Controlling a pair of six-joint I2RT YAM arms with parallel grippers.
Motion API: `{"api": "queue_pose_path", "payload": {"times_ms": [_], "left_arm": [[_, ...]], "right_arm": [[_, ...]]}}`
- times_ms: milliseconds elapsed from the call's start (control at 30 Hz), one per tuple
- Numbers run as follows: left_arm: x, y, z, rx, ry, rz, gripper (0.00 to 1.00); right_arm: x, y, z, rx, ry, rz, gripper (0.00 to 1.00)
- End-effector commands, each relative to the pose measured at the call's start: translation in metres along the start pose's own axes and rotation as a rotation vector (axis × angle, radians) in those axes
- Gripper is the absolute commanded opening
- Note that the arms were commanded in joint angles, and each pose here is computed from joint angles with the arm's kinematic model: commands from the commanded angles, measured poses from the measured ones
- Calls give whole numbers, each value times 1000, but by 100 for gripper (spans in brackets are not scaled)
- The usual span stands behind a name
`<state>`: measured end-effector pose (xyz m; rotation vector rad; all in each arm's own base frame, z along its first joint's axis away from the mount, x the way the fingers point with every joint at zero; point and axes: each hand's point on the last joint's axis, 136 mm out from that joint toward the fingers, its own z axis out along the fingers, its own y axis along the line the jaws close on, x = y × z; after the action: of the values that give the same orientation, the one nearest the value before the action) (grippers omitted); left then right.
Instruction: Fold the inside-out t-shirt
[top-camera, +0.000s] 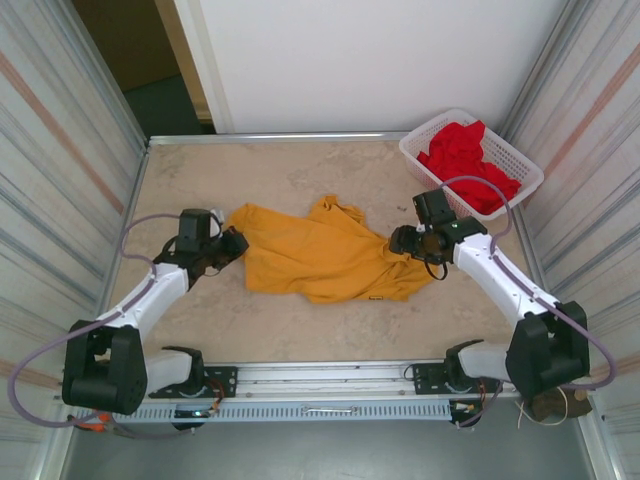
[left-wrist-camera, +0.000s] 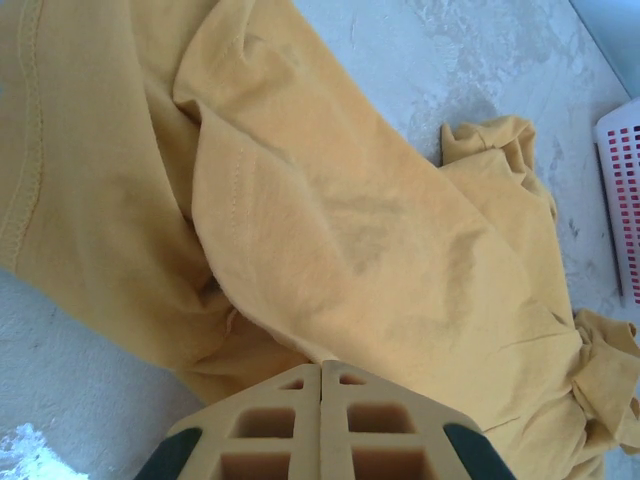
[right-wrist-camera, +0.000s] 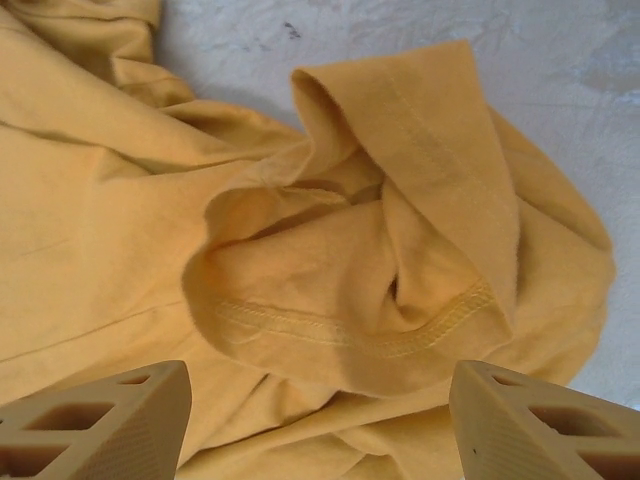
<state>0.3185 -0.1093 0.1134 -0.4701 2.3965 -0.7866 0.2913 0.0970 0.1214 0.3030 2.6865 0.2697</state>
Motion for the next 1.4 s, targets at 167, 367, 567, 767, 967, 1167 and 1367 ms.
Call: {"api": "queue_pose_path", "payload": {"times_ms": [167, 367, 567, 767, 967, 1167, 1367], "left_arm": [[-5, -13, -12, 35, 11, 17, 0], [-7, -15, -13, 37, 6, 17, 0], [-9, -19, -14, 49, 1, 12, 0], [-11, -21, -16, 57, -5, 8, 0], [-13, -23, -20, 66, -13, 1, 0], [-59, -38, -39, 137, -98, -34, 0], [-180, -103, -114, 293, -328, -2, 0]], "right_arm": [[-11, -40, 15, 107, -3, 14, 58], [-8, -42, 32, 120, 44, -22, 58], [-7, -49, 49, 148, 73, -27, 53], [-11, -49, 60, 159, 94, -31, 34], [-22, -50, 47, 156, 60, -16, 7], [-82, -30, -28, 59, -120, 17, 0], [-182, -10, -177, -175, -476, 151, 0]]}}
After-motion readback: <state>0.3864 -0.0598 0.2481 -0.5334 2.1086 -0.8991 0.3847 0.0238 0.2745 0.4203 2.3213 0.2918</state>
